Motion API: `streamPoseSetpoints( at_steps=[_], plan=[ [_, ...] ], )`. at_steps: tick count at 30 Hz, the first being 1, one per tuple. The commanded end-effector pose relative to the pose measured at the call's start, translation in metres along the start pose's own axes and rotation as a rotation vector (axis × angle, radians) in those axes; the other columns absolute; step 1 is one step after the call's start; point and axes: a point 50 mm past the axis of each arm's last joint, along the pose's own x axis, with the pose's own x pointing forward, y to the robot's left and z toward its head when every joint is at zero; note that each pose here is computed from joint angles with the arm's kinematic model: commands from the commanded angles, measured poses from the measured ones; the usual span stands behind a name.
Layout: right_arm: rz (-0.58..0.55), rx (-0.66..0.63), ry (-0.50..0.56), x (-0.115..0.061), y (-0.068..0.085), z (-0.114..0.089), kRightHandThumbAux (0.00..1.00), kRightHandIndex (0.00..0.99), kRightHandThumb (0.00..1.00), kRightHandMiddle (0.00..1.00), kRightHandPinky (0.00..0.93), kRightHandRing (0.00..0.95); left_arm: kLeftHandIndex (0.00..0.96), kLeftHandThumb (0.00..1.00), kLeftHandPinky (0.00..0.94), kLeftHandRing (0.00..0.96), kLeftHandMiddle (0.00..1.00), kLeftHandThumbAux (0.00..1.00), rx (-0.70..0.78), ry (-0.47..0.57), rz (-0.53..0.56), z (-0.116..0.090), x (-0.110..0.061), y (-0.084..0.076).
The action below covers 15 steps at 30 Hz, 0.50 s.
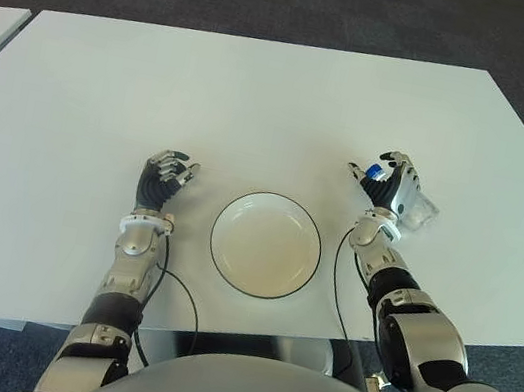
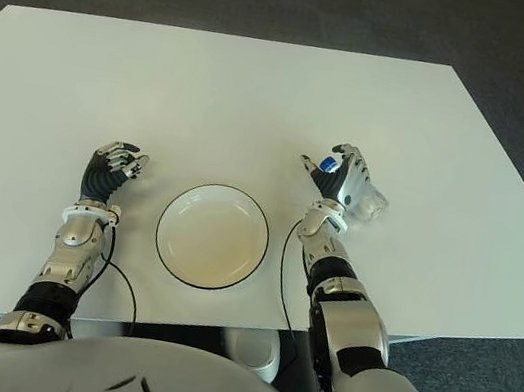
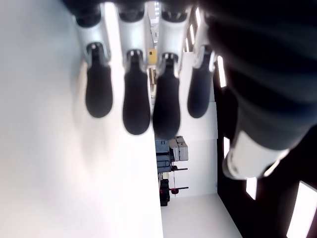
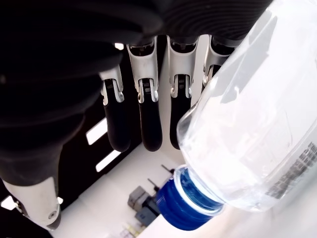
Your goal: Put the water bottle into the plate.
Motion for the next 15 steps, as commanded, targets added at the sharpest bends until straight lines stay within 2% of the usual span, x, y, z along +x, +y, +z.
streamPoseSetpoints(
  at_steps=[1, 2, 5, 6, 8, 12, 15],
  plan=[
    [0.097, -0.063, -0.003, -0.009, -0.006, -0.001, 0.685, 0.419, 0.779, 0.471, 0.490, 0.507, 0.434, 0.705, 0.582, 0.608, 0.626, 0.711, -0.005, 0.099, 0.007, -0.017, -0.009, -0.001],
    [0.101, -0.066, -0.011, -0.010, -0.010, 0.003, 0.691, 0.421, 0.755, 0.438, 0.450, 0.452, 0.433, 0.705, 0.583, 0.607, 0.626, 0.711, -0.004, 0.098, 0.006, -0.017, -0.009, -0.001],
    [0.111, -0.085, -0.032, -0.011, -0.022, 0.011, 0.697, 0.420, 0.728, 0.393, 0.396, 0.387, 0.433, 0.705, 0.584, 0.607, 0.626, 0.711, -0.005, 0.097, 0.005, -0.017, -0.010, -0.002],
    [0.114, -0.093, -0.038, -0.011, -0.026, 0.014, 0.603, 0.352, 0.700, 0.357, 0.361, 0.352, 0.433, 0.705, 0.585, 0.608, 0.626, 0.711, -0.005, 0.097, 0.005, -0.017, -0.010, -0.003],
    [0.117, -0.114, -0.049, -0.011, -0.032, 0.017, 0.503, 0.279, 0.671, 0.318, 0.323, 0.314, 0.434, 0.705, 0.587, 0.609, 0.627, 0.711, -0.006, 0.099, 0.005, -0.017, -0.010, -0.003],
    [0.110, -0.185, -0.081, -0.009, -0.042, 0.019, 0.434, 0.122, 0.618, 0.159, 0.243, 0.184, 0.434, 0.706, 0.592, 0.613, 0.628, 0.711, -0.010, 0.102, 0.004, -0.017, -0.010, -0.005],
    [0.101, -0.234, -0.105, -0.009, -0.050, 0.020, 0.420, 0.077, 0.604, 0.107, 0.211, 0.138, 0.434, 0.706, 0.593, 0.615, 0.629, 0.711, -0.012, 0.100, 0.004, -0.017, -0.010, -0.006]
  ],
)
